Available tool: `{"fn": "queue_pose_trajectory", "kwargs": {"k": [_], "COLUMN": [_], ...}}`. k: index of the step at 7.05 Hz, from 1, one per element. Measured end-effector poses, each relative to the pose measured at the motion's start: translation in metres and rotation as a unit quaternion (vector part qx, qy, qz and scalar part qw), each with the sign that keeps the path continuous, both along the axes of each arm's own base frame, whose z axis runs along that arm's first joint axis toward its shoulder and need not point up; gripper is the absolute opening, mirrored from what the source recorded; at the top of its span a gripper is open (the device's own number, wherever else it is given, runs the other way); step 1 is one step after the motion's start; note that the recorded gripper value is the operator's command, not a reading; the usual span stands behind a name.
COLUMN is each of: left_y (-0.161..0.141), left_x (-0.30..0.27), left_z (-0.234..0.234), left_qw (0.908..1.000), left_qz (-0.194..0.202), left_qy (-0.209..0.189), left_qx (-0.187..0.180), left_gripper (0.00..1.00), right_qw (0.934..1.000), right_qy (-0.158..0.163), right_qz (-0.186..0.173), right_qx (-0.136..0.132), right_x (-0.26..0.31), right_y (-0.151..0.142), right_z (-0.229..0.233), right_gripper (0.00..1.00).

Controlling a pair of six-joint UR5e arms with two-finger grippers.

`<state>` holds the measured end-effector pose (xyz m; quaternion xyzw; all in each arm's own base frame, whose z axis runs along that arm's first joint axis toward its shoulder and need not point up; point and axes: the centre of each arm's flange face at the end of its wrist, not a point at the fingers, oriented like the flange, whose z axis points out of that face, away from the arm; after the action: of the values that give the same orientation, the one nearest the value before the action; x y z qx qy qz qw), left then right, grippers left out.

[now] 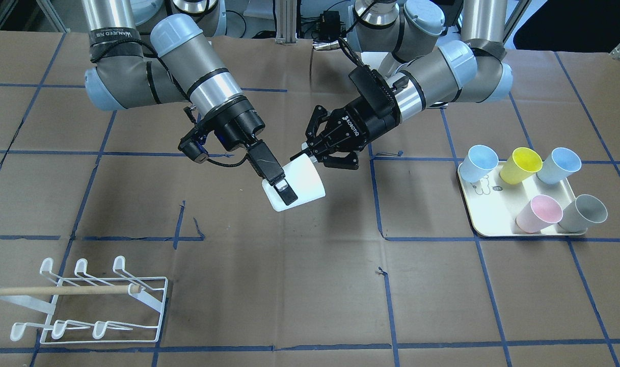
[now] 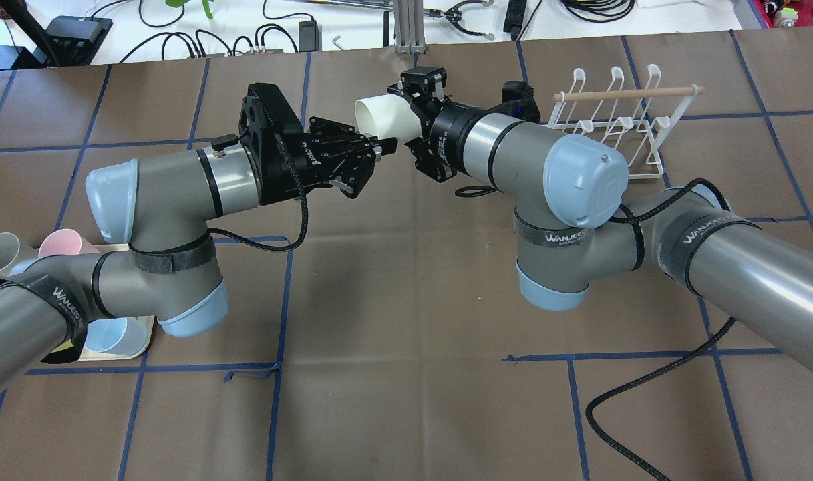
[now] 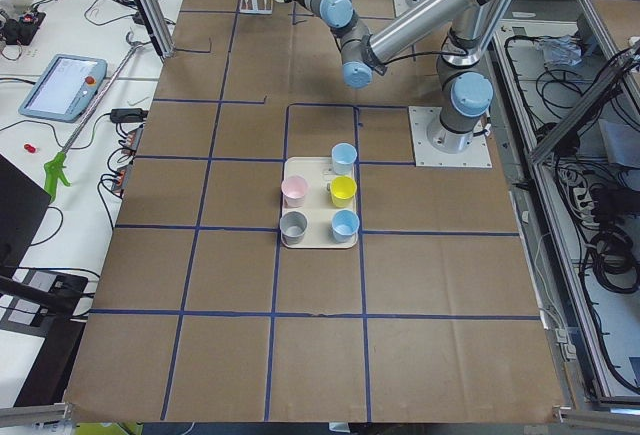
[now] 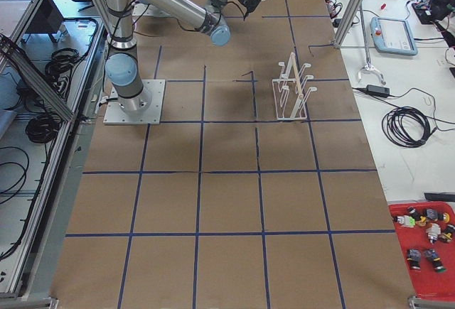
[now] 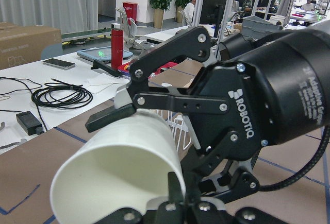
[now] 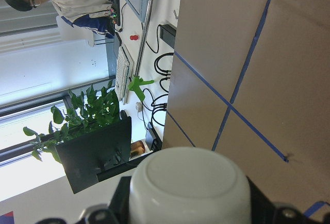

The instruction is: Transfer IKEA cup to right arm and place on rack

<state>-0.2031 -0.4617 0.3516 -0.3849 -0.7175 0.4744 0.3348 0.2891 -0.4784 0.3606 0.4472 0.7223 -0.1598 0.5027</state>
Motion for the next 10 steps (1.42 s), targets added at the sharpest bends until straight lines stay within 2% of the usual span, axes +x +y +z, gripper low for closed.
{"fn": "queue_pose_trajectory", "kwargs": {"k": [1, 2, 4, 5, 7, 8, 9, 10], "left_y": [-0.001, -0.001, -0.002, -0.003, -0.005, -0.012, -0.018, -0.024], "left_x": [0.000, 0.000, 0.001, 0.002, 0.013, 0.034, 0.059, 0.077], "left_z": [0.002, 0.004, 0.002, 0.002, 0.007, 0.009, 0.010, 0.011], "left_qw": [1.0000, 0.9999, 0.9998, 0.9999, 0.9996, 0.9987, 0.9971, 0.9955], "left_qz": [0.000, 0.001, 0.004, 0.007, 0.026, 0.049, 0.074, 0.093], "left_qy": [-0.001, -0.001, 0.000, 0.002, 0.011, 0.015, 0.019, 0.019], "left_qx": [-0.003, -0.011, -0.018, -0.015, -0.002, 0.001, 0.002, 0.002], "left_gripper": [0.48, 0.76, 0.93, 0.98, 0.98, 0.98, 0.98, 0.98], "right_qw": [1.0000, 1.0000, 1.0000, 1.0000, 1.0000, 0.9999, 0.9996, 0.9983], "right_qy": [0.001, 0.002, 0.003, 0.003, 0.004, 0.006, 0.017, 0.040], "right_qz": [-0.001, -0.002, -0.004, -0.004, -0.006, -0.009, -0.020, -0.034], "right_qx": [-0.001, -0.001, -0.001, -0.001, -0.002, -0.004, -0.010, -0.025], "right_x": [0.000, 0.000, -0.001, -0.001, -0.002, -0.005, -0.011, -0.022], "right_y": [0.000, 0.000, 0.000, 0.000, -0.002, -0.005, -0.010, -0.018], "right_z": [0.000, 0.000, 0.000, 0.000, 0.000, 0.000, -0.001, 0.000], "right_gripper": [0.47, 0.46, 0.38, 0.35, 0.30, 0.27, 0.27, 0.27]}}
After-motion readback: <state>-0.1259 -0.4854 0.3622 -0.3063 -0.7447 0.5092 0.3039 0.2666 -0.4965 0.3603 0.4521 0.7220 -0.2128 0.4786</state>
